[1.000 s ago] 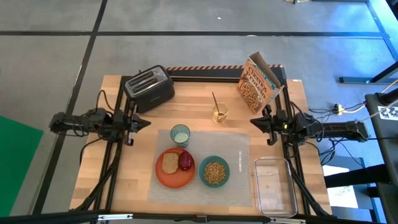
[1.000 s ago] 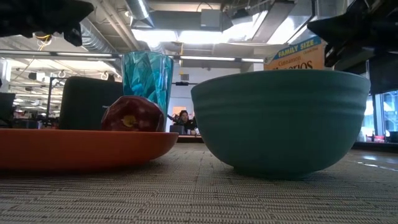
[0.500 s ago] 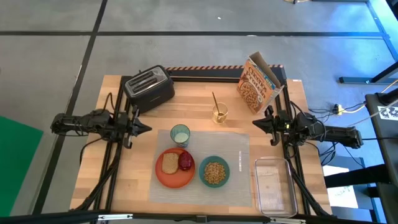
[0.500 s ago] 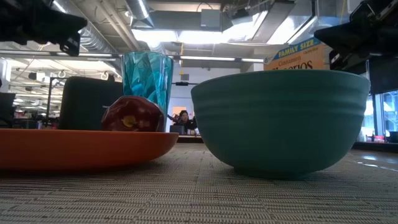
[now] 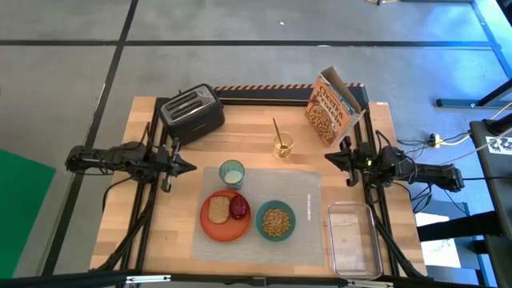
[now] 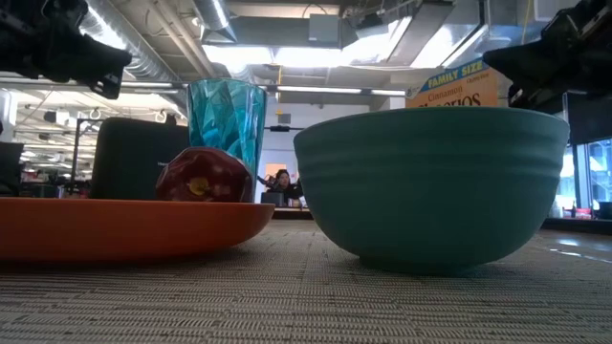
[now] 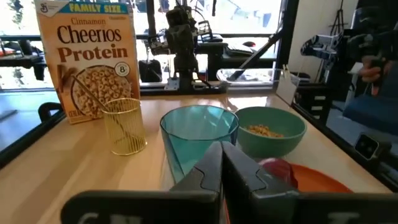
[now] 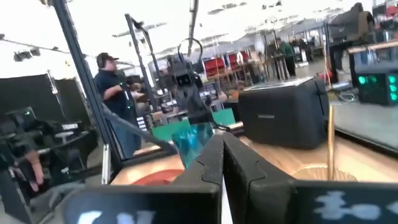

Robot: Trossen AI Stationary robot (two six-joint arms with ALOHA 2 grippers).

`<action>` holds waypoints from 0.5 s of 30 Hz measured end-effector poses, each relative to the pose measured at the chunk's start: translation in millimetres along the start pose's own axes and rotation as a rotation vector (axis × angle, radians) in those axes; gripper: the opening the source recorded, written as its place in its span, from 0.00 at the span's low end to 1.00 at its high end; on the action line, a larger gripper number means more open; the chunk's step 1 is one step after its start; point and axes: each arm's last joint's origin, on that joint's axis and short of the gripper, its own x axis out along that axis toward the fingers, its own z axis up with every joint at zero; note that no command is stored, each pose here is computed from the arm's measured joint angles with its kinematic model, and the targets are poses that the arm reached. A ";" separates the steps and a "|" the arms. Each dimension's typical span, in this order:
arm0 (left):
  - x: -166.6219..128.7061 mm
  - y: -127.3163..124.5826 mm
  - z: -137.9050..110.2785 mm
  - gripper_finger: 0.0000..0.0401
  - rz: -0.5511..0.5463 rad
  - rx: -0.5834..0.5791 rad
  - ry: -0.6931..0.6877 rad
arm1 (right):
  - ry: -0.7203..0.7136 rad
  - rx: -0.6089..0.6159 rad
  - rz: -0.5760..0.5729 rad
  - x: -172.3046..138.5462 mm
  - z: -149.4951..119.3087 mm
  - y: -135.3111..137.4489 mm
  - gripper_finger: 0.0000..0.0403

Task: Arrange a breakfast setting
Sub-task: Return to Home Position

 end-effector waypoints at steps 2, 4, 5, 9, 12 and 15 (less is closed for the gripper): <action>0.0 0.0 -1.0 0.00 0.000 0.007 0.010 | 0.029 0.018 -0.013 0.3 -4.4 -1.3 0.00; 0.7 0.0 -3.7 0.00 0.000 0.026 0.022 | 0.046 0.018 -0.019 0.1 -6.0 -1.8 0.00; 2.0 0.2 -6.7 0.00 0.002 0.028 0.026 | 0.049 0.015 -0.022 0.1 -6.4 -2.0 0.00; 10.5 1.2 -23.2 0.00 -0.011 -0.006 -0.009 | 0.065 0.015 -0.017 -0.1 -7.7 -2.1 0.00; 14.3 0.9 -27.2 0.00 -0.050 -0.034 -0.089 | 0.080 0.017 0.008 -0.1 -8.7 -1.5 0.00; 15.0 0.8 -28.6 0.00 -0.054 -0.016 -0.073 | 0.083 0.019 0.021 -0.1 -8.7 -1.0 0.00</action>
